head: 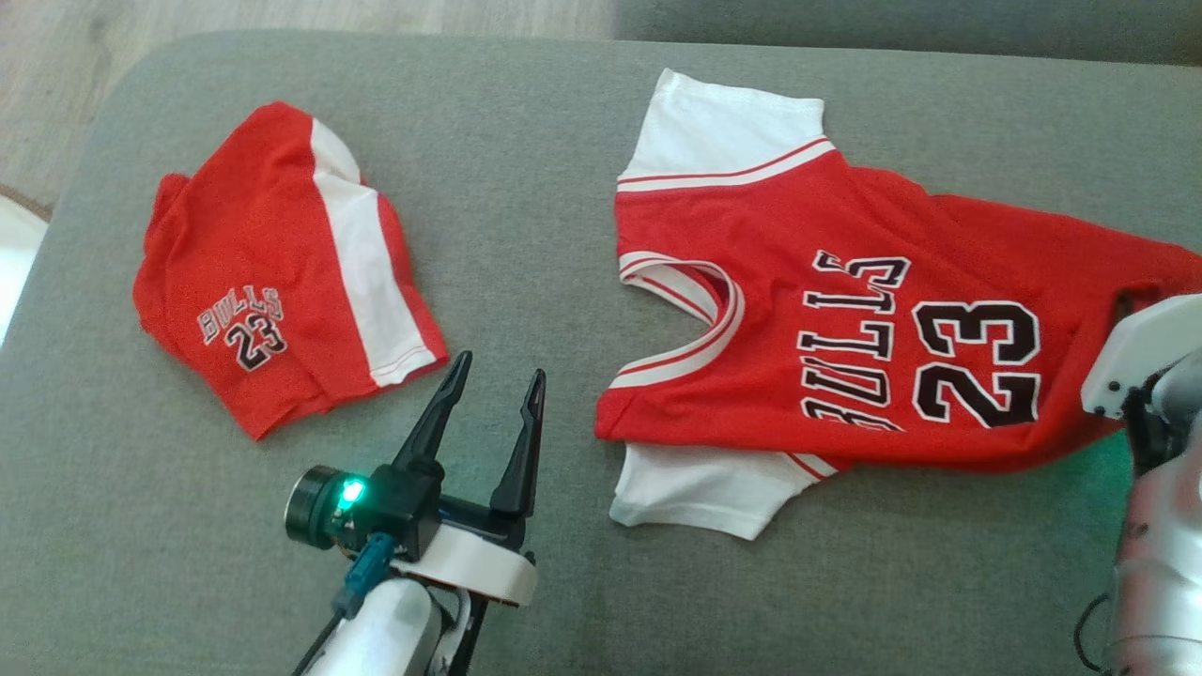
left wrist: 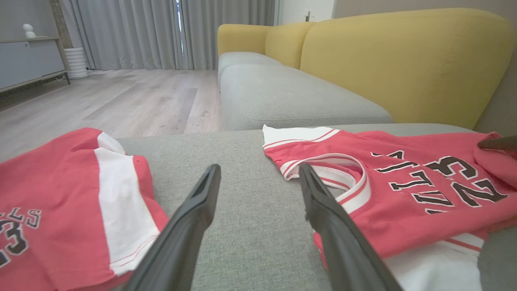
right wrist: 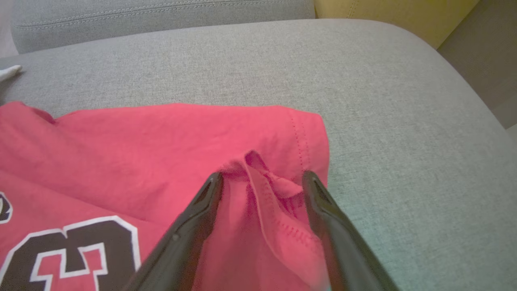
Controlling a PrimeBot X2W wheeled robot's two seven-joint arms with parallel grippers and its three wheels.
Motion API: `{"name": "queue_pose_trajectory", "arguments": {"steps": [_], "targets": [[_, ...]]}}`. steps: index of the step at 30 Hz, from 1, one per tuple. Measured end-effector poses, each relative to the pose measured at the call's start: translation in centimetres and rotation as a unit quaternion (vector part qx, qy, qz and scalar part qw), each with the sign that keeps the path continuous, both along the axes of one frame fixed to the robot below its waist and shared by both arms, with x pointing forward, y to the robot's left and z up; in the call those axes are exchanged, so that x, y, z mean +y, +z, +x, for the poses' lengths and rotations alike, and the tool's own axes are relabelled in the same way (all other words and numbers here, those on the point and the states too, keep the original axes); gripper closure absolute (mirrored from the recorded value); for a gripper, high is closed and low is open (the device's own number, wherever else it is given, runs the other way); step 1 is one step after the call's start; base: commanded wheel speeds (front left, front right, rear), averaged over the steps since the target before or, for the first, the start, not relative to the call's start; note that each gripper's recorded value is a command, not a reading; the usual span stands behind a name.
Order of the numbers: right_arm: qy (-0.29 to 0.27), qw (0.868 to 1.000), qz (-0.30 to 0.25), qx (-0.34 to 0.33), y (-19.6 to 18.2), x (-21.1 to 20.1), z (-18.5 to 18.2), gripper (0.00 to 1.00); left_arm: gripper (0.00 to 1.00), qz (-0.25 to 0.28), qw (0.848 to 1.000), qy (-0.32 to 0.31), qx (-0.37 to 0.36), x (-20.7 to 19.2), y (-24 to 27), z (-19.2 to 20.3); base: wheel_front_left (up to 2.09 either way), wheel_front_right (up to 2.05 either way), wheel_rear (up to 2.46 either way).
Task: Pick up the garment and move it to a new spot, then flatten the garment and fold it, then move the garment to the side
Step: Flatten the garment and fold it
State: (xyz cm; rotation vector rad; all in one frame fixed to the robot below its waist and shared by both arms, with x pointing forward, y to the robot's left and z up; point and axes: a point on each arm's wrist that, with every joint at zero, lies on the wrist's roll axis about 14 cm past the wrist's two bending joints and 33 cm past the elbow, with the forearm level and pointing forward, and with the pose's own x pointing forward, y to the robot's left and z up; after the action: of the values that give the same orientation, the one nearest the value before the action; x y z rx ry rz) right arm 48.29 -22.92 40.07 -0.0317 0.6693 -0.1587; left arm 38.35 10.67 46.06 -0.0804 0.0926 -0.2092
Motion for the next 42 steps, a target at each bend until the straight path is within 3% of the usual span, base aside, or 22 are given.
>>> {"name": "queue_pose_trajectory", "arguments": {"steps": [8,14,24,31,42], "targets": [[0.006,0.997,-0.013,-0.07,1.9,-0.6,0.2,0.0,0.0,0.0,1.0,-0.015,-0.01,-1.0,0.5,0.4,0.0,0.0,0.0],[0.007,0.982,0.003,-0.187,6.4,-0.8,0.2,0.0,0.0,-0.006,0.999,-0.03,-0.023,-2.2,1.4,0.6,0.0,0.0,0.0],[-0.004,0.956,0.061,-0.289,8.2,-1.0,-7.1,0.0,0.0,-0.016,0.997,-0.061,-0.036,-4.4,2.3,0.3,0.0,0.0,0.0],[-0.01,0.955,0.076,-0.286,6.7,-0.8,-10.4,0.0,0.0,-0.022,0.996,-0.077,-0.035,-5.6,2.3,0.4,0.0,0.0,0.0],[-0.003,0.954,0.078,-0.289,6.7,-0.3,-9.8,0.0,0.0,-0.02,0.993,-0.115,0.005,-6.9,0.2,-0.4,0.0,0.0,0.0]]}}
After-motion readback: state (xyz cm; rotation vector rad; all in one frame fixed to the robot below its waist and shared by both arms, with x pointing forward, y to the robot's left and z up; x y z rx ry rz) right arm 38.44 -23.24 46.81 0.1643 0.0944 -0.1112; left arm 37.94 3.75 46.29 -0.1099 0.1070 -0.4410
